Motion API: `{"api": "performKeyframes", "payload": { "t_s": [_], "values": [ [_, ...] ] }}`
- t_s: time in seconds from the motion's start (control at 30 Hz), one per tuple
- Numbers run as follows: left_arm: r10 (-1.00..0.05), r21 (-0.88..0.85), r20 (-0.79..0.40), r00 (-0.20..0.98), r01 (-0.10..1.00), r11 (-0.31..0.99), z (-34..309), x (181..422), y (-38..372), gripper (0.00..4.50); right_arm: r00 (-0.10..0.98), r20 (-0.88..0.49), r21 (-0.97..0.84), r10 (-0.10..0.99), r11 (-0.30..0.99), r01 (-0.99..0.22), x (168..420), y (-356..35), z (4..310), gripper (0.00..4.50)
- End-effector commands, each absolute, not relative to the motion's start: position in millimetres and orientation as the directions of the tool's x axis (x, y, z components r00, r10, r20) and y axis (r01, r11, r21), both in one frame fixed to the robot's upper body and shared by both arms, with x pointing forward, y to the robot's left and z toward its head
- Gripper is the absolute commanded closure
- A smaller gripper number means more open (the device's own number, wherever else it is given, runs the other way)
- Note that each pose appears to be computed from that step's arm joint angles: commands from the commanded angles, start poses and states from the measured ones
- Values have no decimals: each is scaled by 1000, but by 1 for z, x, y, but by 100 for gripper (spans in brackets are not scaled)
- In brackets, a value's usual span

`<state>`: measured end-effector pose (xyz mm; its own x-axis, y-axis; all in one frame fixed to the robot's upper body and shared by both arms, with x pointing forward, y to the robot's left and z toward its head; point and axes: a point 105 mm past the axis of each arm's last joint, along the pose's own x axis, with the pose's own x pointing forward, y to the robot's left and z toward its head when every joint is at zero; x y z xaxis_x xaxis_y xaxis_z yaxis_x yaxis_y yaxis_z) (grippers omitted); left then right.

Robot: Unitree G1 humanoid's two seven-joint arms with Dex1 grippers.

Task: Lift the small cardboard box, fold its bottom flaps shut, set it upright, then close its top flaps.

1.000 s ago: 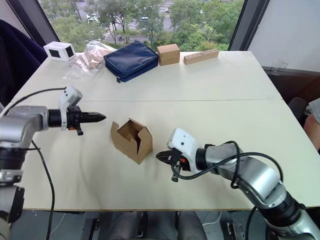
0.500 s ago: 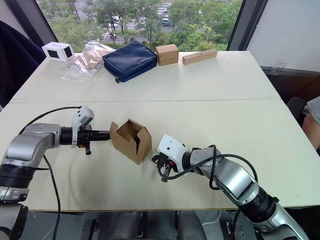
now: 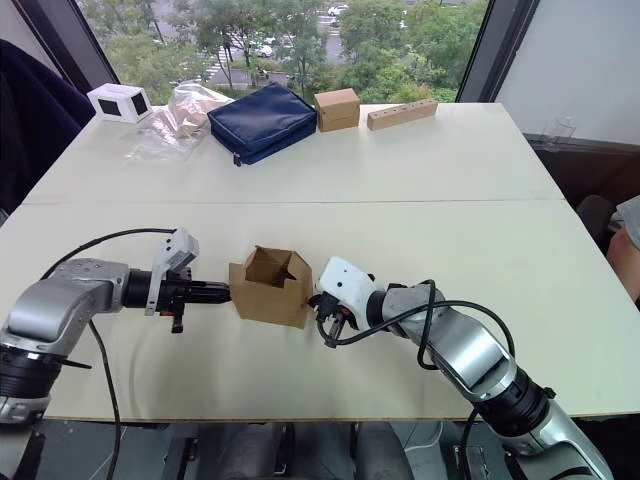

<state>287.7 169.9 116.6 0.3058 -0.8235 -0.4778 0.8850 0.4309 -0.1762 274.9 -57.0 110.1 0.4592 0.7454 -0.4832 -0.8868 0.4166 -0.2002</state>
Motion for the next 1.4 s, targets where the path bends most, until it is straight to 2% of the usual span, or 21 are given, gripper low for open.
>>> {"api": "performKeyframes", "payload": {
  "t_s": [0.03, 0.53, 0.73, 0.83, 0.87, 1.0, 1.07, 1.2, 1.4],
  "values": [
    [-842, -167, -465, 275, 906, 388, 115, 282, 156, 446, 485, -434, -242, 759, 420, -875, 279, -55, 124, 450],
    [-831, -161, -483, 275, 905, 393, 100, 280, 148, 446, 479, -469, -246, 742, 411, -878, 275, -57, 111, 450],
    [-798, -54, -458, 392, 884, 465, 108, 295, 169, 446, 469, -472, -248, 747, 398, -883, 270, -64, 116, 450],
    [-808, -8, -402, 431, 880, 474, 127, 297, 175, 446, 468, -465, -253, 752, 394, -884, 268, -69, 122, 450],
    [-801, 63, -336, 495, 861, 505, 141, 303, 179, 446, 471, -463, -261, 751, 393, -882, 269, -73, 125, 450],
    [-852, -81, -367, 373, 900, 429, 154, 289, 190, 446, 485, -454, -284, 748, 395, -874, 271, -93, 140, 450],
    [-859, -101, -331, 391, 890, 445, 164, 297, 192, 446, 482, -427, -280, 765, 395, -875, 272, -98, 151, 450],
    [-879, -92, -270, 393, 898, 430, 179, 310, 181, 446, 477, -267, -240, 837, 421, -875, 280, -93, 187, 450],
    [-918, -87, -276, 285, 944, 319, 179, 302, 152, 446, 459, -235, -228, 857, 410, -883, 286, -77, 189, 450]
  ]
}}
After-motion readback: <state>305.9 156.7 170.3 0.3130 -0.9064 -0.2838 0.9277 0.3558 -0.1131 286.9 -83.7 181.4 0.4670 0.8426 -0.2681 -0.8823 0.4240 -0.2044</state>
